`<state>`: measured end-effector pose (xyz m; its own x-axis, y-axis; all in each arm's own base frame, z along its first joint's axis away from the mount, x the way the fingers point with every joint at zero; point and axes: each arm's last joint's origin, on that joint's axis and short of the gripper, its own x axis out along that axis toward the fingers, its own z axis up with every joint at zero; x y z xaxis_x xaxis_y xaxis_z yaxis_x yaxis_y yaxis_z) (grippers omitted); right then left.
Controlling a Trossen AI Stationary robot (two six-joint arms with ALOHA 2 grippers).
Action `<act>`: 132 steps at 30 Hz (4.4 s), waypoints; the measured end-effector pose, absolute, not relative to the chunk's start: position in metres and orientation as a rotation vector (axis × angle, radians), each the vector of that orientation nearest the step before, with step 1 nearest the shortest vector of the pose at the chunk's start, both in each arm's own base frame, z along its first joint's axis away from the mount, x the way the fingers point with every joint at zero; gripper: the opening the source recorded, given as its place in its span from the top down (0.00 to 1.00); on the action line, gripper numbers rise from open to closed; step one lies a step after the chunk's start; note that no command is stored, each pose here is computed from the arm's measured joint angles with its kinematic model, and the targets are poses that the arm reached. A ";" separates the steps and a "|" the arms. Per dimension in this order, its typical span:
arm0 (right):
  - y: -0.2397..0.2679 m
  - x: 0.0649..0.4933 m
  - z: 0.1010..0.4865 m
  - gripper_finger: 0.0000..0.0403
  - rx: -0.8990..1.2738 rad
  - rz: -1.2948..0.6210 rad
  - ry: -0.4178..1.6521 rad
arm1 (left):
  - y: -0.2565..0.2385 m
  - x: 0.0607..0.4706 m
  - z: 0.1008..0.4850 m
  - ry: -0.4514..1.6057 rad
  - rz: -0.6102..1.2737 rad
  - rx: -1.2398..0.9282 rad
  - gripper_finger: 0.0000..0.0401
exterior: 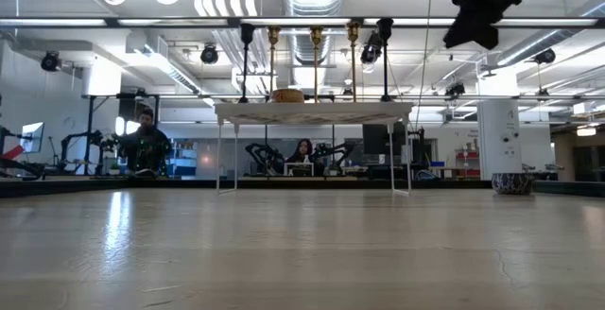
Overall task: Pick & Place candle stick holders
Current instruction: Put the yellow scented candle on the shelf
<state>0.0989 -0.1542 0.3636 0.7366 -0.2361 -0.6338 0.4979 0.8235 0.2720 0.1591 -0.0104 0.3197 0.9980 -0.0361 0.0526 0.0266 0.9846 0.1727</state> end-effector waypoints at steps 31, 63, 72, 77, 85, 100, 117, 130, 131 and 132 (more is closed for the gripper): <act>-0.108 0.078 0.254 0.76 0.762 -0.542 1.013 | -0.004 0.121 0.171 -0.024 0.012 0.150 0.92; -0.133 0.106 0.278 0.59 0.297 -0.801 1.288 | -0.003 0.120 0.163 0.059 0.029 0.265 0.92; -0.107 0.088 0.319 0.63 0.228 -0.818 1.086 | -0.003 0.120 0.163 0.066 0.027 0.303 0.92; -0.106 0.088 0.334 0.61 0.236 -0.817 1.039 | -0.003 0.120 0.162 0.066 0.027 0.306 0.92; -0.119 0.099 0.345 0.33 0.309 -0.880 1.057 | -0.003 0.120 0.162 0.066 0.027 0.307 0.92; -0.141 0.115 0.323 0.09 0.268 -0.854 1.261 | -0.003 0.120 0.158 0.107 0.020 0.324 0.92; -0.134 0.113 0.270 0.09 0.308 -0.635 1.369 | -0.003 0.120 0.158 0.113 0.019 0.325 0.92; -0.134 0.113 0.234 0.09 0.363 -0.660 1.357 | -0.003 0.120 0.158 0.113 0.019 0.325 0.92; -0.134 0.112 0.232 0.09 0.382 -0.670 1.355 | -0.003 0.120 0.158 0.112 0.019 0.325 0.92; -0.134 0.111 0.229 0.09 0.403 -0.680 1.353 | -0.003 0.120 0.158 0.113 0.019 0.325 0.92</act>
<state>0.1112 -0.1343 0.2292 0.0694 -0.2122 -0.9748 0.6552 0.7465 -0.1159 0.1199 -0.0030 0.1578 0.9936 0.0365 -0.1073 -0.0003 0.9476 0.3196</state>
